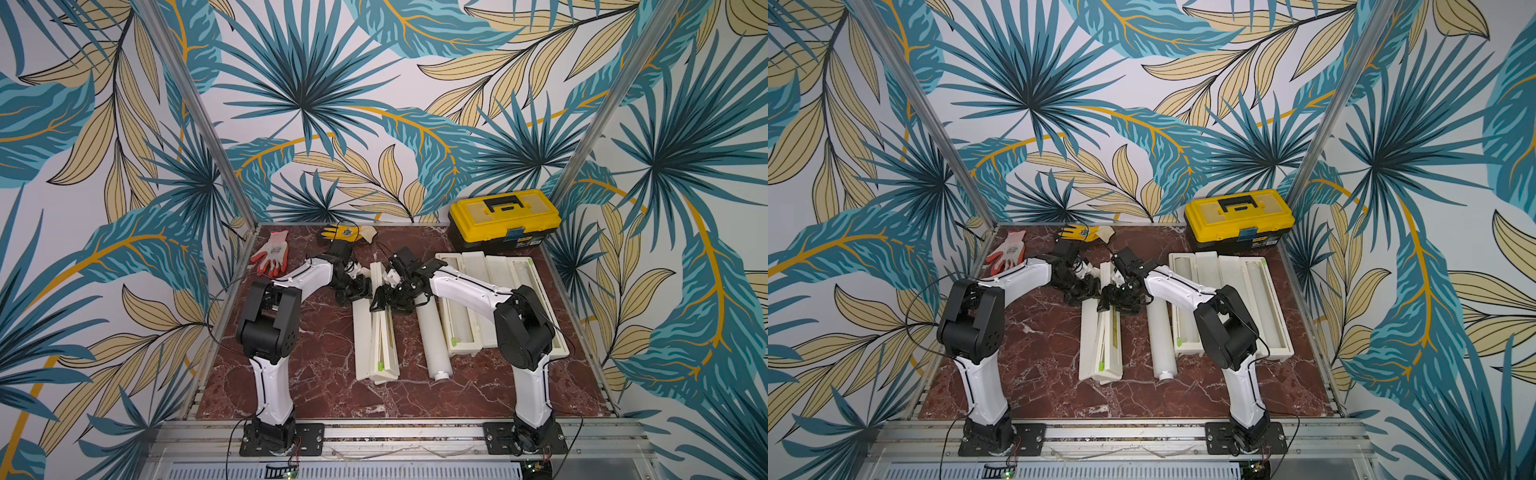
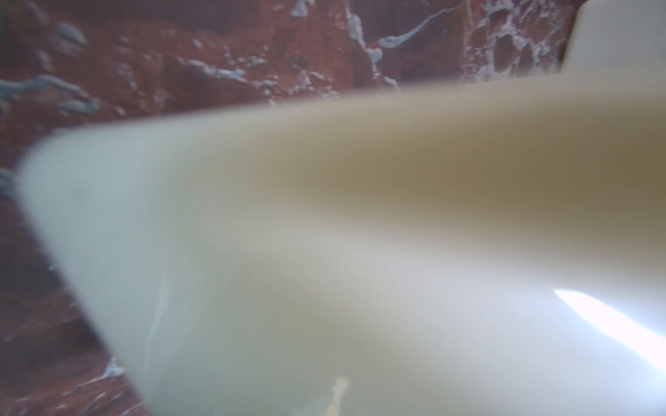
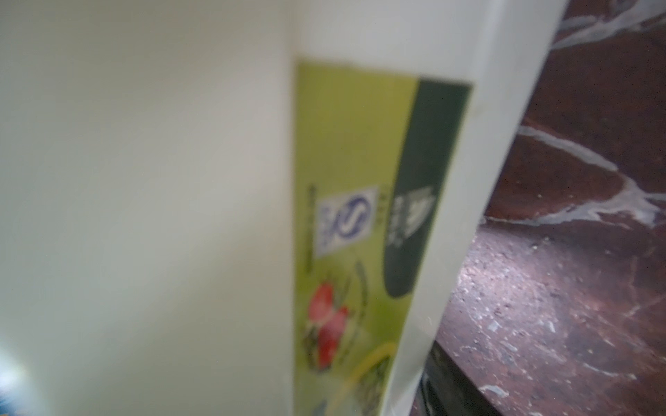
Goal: Put plastic wrap rolls into dispensers
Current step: Open the lid of the plastic wrap cutting box.
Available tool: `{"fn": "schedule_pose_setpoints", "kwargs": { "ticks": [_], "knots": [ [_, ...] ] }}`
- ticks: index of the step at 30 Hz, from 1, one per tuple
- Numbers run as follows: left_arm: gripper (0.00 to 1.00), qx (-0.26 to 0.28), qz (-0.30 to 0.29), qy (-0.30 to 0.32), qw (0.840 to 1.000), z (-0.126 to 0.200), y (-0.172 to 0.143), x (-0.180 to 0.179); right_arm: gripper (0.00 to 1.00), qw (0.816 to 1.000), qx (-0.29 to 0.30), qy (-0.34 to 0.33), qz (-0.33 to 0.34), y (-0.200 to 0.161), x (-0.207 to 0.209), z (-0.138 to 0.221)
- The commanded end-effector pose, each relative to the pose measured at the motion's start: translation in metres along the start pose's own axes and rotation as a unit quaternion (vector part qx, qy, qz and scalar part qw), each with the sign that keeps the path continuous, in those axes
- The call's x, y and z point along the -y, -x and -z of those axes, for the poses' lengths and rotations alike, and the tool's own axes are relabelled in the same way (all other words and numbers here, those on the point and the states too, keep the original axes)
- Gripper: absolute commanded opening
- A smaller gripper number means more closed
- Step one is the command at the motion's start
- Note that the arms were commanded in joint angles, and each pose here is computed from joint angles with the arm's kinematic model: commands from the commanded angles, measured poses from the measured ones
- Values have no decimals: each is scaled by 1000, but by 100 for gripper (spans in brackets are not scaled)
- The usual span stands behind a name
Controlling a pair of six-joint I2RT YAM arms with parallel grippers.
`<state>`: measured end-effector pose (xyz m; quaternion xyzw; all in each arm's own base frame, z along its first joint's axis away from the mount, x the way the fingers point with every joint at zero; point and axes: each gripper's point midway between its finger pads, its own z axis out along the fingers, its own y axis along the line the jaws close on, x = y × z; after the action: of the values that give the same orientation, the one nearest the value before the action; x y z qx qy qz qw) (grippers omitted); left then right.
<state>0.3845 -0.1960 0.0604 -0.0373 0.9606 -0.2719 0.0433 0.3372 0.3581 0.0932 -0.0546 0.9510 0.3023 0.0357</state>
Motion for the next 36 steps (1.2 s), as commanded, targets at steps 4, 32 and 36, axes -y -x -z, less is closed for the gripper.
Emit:
{"fn": "schedule_pose_setpoints", "kwargs": {
  "ticks": [4,32,36],
  "knots": [
    [49,-48,-80,-59,994,-14,-6,26,57,992,22,92,81,17,-32,19],
    [42,1,32,-88,996,-21,34,30,99,962,132,-237,14,15,22,85],
    [42,18,50,-91,994,-18,37,30,99,960,119,-253,21,9,18,80]
  ]
}}
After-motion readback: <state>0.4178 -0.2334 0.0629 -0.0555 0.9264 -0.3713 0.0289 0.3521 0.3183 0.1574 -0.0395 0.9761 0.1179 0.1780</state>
